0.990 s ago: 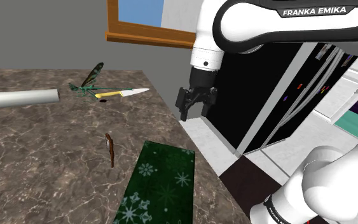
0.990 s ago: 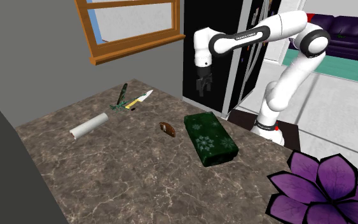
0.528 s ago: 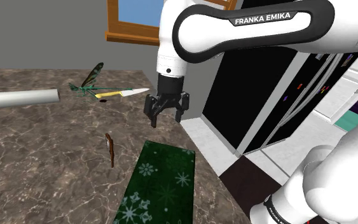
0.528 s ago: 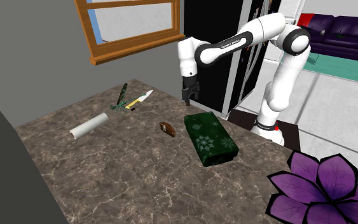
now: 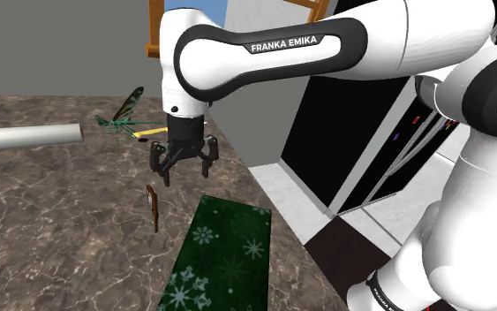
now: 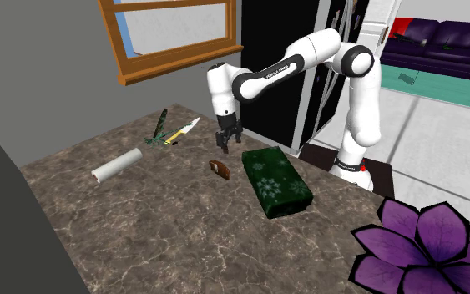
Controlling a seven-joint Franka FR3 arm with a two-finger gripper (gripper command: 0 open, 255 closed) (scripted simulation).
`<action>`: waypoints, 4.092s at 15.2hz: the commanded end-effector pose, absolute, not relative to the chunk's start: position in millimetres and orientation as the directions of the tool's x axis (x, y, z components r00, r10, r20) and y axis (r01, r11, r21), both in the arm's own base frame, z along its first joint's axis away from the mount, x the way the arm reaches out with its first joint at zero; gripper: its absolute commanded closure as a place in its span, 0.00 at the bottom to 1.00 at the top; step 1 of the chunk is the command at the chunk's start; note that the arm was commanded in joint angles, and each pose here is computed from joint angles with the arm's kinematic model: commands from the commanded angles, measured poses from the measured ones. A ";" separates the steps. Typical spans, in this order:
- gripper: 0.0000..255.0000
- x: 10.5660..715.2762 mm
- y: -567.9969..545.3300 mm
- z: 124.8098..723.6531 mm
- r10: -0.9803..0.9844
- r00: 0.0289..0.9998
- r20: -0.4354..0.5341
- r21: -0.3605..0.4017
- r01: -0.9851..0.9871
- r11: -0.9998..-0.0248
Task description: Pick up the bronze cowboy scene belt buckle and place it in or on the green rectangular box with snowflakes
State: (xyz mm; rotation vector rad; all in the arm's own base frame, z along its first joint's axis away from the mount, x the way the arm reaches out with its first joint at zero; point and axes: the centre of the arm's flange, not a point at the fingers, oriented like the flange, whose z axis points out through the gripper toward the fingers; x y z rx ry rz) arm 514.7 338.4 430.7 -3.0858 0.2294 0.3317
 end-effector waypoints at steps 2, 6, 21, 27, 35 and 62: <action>0.00 532.4 370.8 414.9 -0.149 0.965 -0.216 -0.002 -0.153 -0.988; 0.00 556.8 407.4 396.5 -0.154 0.964 -0.218 0.012 -0.156 -0.988; 0.00 548.1 408.3 357.5 -0.154 0.964 -0.218 0.012 -0.156 -0.988; 1.00 548.1 408.3 357.5 -0.154 0.964 -0.218 0.012 -0.156 -0.988; 1.00 548.1 408.3 378.5 -0.154 0.964 -0.218 0.012 -0.156 -0.988; 1.00 548.1 408.3 521.1 -0.154 0.964 -0.218 0.012 -0.156 -0.988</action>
